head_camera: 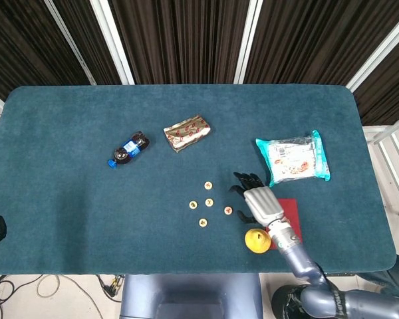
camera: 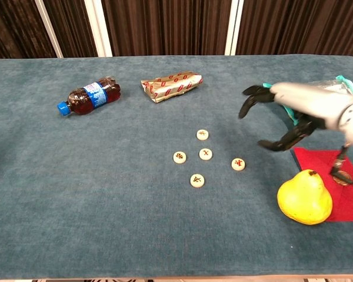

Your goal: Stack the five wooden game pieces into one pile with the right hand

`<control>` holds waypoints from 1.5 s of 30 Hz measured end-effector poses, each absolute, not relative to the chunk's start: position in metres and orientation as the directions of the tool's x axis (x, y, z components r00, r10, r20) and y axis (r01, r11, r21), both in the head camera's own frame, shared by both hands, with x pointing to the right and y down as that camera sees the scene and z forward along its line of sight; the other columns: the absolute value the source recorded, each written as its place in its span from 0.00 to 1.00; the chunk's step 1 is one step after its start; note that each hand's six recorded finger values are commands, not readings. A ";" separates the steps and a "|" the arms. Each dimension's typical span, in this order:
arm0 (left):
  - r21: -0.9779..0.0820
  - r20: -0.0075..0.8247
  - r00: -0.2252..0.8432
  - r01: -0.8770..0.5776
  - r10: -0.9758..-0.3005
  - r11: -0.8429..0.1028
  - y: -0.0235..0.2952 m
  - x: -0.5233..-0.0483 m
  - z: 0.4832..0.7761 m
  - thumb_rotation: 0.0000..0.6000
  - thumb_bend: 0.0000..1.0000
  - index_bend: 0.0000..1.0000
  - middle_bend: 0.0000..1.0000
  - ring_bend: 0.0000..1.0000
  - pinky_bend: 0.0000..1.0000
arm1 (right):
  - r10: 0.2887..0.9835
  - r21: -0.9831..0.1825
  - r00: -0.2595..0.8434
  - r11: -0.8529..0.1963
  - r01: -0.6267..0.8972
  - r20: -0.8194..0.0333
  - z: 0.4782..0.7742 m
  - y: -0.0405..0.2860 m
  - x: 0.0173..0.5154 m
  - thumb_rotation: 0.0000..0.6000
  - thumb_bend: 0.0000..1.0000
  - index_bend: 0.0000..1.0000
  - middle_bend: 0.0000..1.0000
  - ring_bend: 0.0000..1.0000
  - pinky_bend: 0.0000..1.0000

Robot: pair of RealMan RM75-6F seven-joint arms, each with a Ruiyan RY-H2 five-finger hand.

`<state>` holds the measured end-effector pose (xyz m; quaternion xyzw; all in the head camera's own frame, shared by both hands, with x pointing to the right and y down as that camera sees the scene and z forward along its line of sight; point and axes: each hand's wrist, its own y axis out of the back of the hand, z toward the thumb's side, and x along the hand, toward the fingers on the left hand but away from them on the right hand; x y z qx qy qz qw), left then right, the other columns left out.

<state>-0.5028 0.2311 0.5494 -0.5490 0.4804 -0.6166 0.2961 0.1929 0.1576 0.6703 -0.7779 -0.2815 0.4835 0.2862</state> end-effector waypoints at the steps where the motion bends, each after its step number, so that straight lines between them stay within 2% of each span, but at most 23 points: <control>1: -0.917 0.393 -0.222 -0.163 -0.892 -0.364 0.231 -0.503 0.549 1.00 0.59 0.09 0.00 0.00 0.00 | 0.712 -0.717 0.378 -0.680 0.156 -0.592 0.673 0.159 0.189 1.00 0.44 0.31 0.00 0.00 0.00; 20: -0.915 0.397 -0.225 -0.165 -0.890 -0.367 0.231 -0.503 0.550 1.00 0.59 0.09 0.00 0.00 0.00 | 0.672 -0.681 0.336 -0.724 0.110 -0.660 0.705 0.170 0.180 1.00 0.44 0.37 0.00 0.00 0.00; 45: -0.916 0.396 -0.231 -0.165 -0.889 -0.365 0.231 -0.505 0.550 1.00 0.59 0.09 0.00 0.00 0.00 | 0.658 -0.664 0.326 -0.740 0.109 -0.679 0.724 0.175 0.181 1.00 0.44 0.40 0.00 0.00 0.00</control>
